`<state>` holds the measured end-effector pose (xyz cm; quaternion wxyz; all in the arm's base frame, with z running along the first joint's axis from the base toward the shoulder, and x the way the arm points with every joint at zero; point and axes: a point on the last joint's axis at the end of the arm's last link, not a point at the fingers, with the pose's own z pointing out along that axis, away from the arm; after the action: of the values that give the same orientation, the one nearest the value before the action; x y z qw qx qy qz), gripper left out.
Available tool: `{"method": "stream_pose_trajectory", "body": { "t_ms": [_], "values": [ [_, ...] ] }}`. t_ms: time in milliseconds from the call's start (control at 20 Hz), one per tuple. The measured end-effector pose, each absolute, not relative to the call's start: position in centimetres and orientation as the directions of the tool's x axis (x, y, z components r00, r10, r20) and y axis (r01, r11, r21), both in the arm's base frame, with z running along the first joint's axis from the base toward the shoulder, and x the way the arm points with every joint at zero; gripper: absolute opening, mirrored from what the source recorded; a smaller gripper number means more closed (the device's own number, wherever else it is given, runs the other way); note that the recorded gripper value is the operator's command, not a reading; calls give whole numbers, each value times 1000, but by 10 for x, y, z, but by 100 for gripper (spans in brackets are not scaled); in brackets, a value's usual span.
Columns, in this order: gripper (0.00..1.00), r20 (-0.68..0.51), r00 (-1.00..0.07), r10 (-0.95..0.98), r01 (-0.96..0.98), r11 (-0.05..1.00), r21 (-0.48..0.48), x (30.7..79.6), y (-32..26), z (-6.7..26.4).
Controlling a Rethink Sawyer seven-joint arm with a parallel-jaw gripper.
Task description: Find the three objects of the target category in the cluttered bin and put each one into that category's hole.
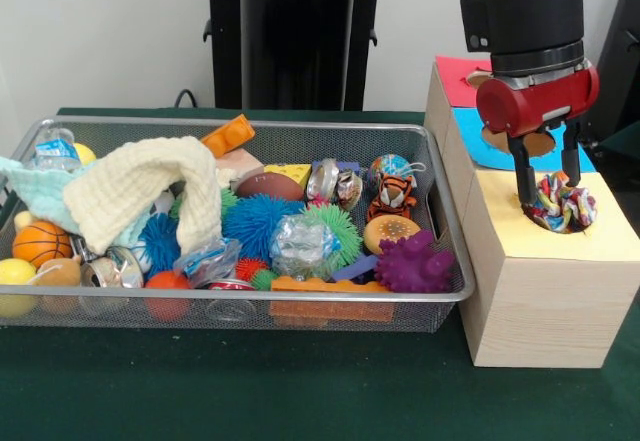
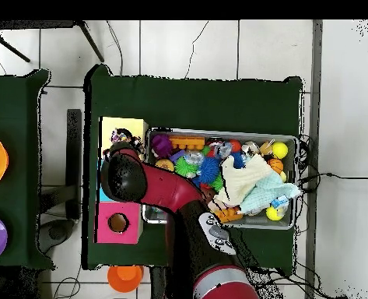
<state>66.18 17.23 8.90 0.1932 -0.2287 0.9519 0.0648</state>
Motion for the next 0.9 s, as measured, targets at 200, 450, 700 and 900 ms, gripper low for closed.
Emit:
{"method": "stream_pose_trajectory", "body": {
  "t_ms": [200, 450, 700, 900],
  "values": [
    [100, -398, -820, -410, -460, 887, 35, 662, 172, 89],
    [100, -399, -821, -409, -459, 888, 35, 663, 172, 89],
    [100, -403, -821, -405, -454, 890, 32, 665, 168, 92],
    [100, -414, -817, -401, -451, 892, 25, 669, 164, 99]
  ]
}}
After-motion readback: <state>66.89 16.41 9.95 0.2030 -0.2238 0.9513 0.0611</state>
